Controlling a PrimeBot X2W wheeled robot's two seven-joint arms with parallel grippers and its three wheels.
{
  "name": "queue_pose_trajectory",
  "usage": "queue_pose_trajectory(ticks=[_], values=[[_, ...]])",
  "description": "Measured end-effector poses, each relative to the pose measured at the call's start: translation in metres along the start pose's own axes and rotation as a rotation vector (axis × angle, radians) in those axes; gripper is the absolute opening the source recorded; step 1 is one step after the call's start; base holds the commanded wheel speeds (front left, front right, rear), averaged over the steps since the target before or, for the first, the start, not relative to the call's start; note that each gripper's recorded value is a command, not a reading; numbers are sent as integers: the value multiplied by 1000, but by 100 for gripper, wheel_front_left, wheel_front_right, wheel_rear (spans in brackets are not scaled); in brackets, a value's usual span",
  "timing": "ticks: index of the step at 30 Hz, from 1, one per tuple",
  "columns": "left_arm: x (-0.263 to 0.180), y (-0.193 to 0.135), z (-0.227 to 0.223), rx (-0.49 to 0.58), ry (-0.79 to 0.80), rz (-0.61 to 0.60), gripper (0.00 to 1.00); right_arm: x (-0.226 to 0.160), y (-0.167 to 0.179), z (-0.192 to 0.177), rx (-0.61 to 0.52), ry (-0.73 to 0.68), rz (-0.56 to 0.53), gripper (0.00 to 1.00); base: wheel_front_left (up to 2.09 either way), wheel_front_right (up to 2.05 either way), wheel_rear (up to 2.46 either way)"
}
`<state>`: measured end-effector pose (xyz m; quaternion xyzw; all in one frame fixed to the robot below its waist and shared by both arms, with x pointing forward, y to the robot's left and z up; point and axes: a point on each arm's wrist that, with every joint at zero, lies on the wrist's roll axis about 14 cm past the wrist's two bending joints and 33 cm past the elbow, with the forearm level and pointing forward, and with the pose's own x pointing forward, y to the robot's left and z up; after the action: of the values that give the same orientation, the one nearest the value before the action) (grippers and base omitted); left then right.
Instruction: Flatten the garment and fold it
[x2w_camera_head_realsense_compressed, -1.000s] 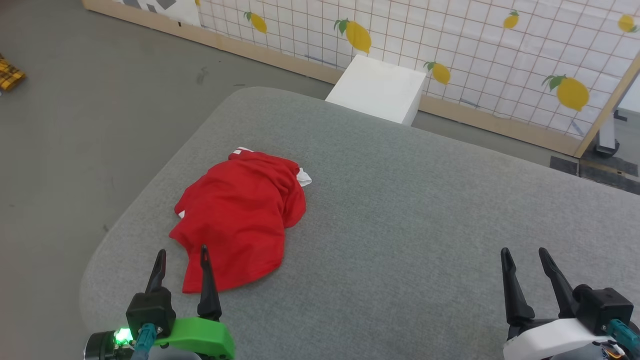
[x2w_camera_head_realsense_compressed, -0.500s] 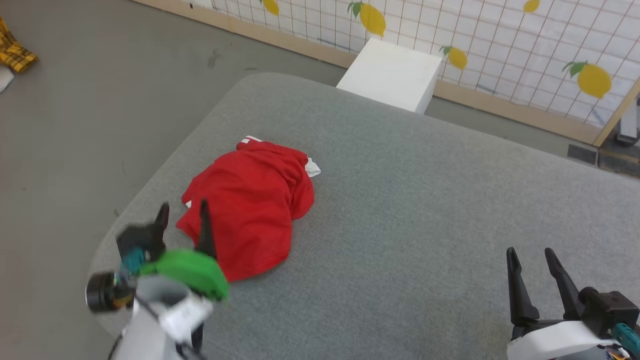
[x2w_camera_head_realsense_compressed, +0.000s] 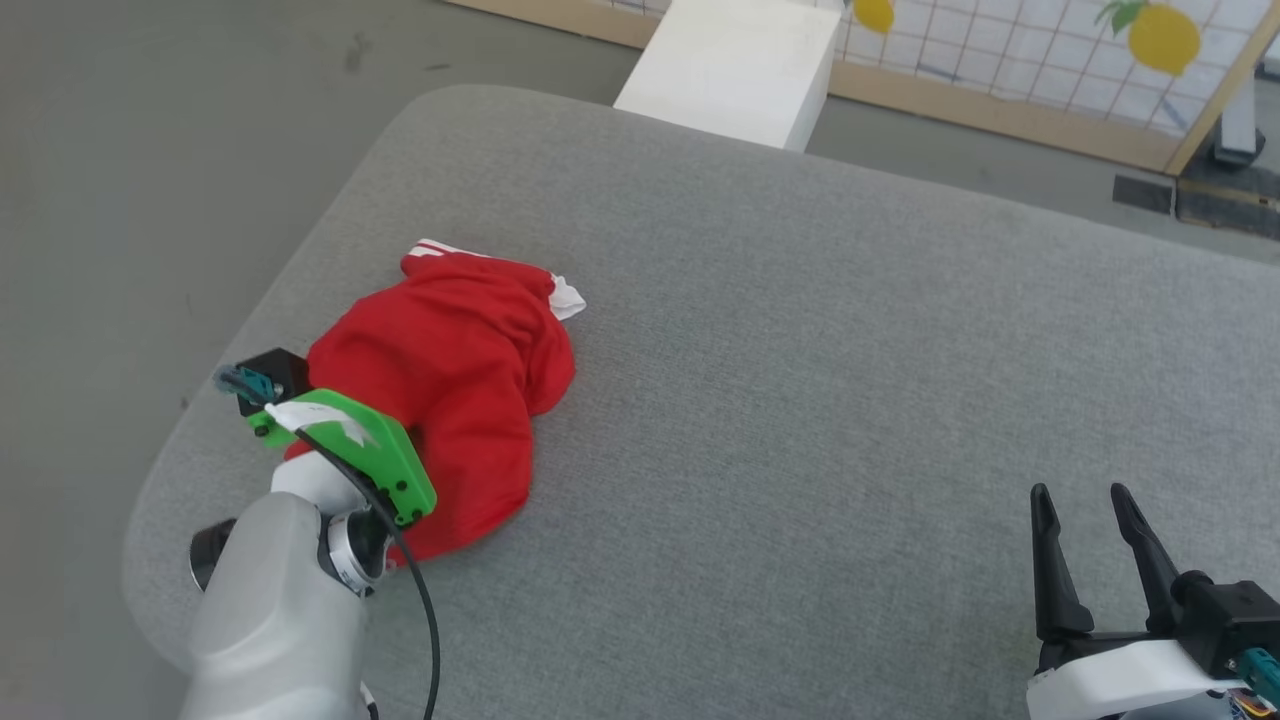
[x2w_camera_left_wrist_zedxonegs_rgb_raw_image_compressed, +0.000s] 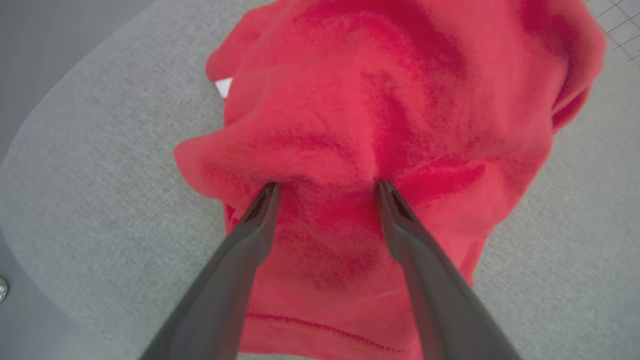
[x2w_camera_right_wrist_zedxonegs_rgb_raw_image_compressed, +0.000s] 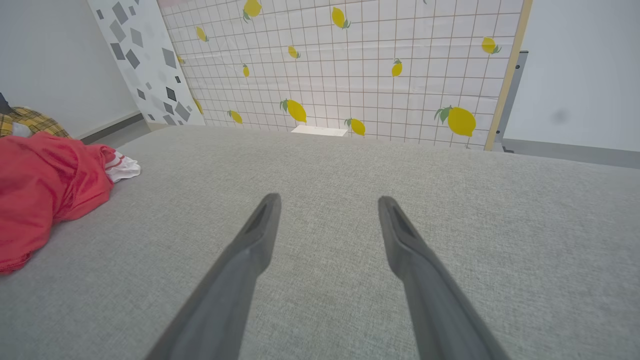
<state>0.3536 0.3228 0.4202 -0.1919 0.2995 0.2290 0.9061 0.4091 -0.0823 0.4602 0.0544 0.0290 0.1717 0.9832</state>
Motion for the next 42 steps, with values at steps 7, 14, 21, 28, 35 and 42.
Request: queue_pose_trajectory(ticks=[7,14,21,28,35,42], values=[[12,-10,-45,-31,198,-6,100,-1,-7,-8,1,24,-18,100,0,0,0],[12,-7,-43,-75,164,-6,0,2,0,-14,7,45,5,100,0,0,0],[3,-14,11,-59,-109,-59,0,3,10,-9,10,32,35,100,0,0,0],[-42,-33,135,30,-521,-155,0,-4,19,-3,41,19,46,100,0,0,0],[-131,-78,242,119,-897,-310,0,-16,16,2,66,6,23,100,0,0,0],[-210,-141,295,174,-1100,-512,0,-30,4,12,84,-28,-27,100,0,0,0]])
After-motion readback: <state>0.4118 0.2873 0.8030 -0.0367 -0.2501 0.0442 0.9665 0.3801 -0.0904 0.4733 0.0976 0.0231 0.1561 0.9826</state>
